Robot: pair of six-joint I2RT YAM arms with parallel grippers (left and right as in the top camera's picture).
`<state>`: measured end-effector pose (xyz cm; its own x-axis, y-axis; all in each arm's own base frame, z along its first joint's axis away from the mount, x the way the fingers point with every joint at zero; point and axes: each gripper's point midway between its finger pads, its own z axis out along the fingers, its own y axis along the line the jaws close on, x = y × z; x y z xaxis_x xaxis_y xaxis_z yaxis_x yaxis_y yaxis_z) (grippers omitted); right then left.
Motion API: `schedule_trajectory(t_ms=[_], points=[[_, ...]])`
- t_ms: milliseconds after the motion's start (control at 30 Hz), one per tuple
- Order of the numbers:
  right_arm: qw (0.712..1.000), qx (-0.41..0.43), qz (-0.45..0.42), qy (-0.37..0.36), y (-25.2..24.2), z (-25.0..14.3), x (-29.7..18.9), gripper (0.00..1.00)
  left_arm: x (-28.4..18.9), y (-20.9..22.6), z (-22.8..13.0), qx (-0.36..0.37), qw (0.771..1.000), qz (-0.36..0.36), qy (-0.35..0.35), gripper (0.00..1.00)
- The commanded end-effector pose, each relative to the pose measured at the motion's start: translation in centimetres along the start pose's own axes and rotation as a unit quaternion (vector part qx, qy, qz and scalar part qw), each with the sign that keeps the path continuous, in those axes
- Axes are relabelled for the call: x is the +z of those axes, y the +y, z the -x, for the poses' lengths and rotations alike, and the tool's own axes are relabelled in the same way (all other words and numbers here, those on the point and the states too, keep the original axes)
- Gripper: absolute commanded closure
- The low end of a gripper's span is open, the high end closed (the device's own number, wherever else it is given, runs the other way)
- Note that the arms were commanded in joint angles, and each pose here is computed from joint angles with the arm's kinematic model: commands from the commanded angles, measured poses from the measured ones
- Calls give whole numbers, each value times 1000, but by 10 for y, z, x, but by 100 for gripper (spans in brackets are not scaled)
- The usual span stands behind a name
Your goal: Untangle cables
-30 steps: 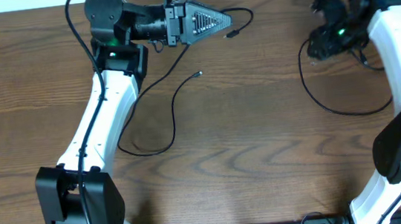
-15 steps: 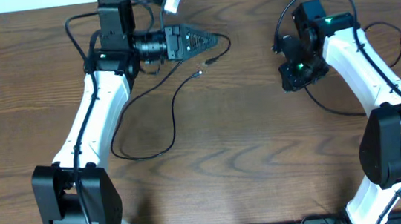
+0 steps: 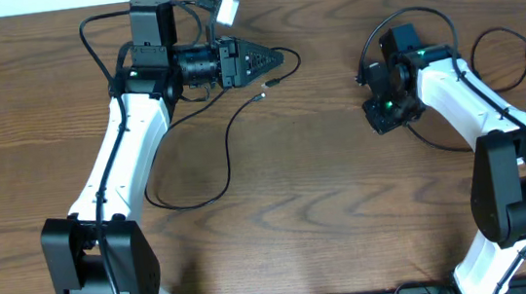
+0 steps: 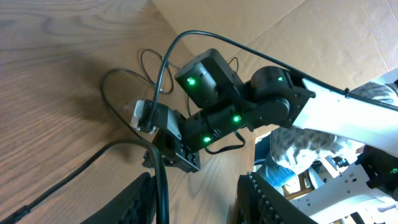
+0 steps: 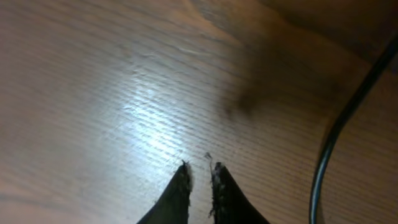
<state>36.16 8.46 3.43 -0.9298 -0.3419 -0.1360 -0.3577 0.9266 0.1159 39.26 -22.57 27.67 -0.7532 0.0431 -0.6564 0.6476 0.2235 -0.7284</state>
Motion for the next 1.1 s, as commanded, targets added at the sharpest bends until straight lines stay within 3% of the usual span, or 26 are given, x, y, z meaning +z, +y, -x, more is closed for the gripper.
schedule_trajectory(t_ms=[0, 300, 1067], points=[[1000, 24, -19, -3, -15, -5, 2, 90, -1, -4, 2, 11, 1000, 2, -1, 54], [997, 73, -27, -15, -52, -13, 6, 96, -1, -5, 0, 3, 1000, 2, 2, 54], [997, 74, -12, -8, -45, -25, 22, 99, -4, -15, 2, 12, 1000, 3, -1, 49]])
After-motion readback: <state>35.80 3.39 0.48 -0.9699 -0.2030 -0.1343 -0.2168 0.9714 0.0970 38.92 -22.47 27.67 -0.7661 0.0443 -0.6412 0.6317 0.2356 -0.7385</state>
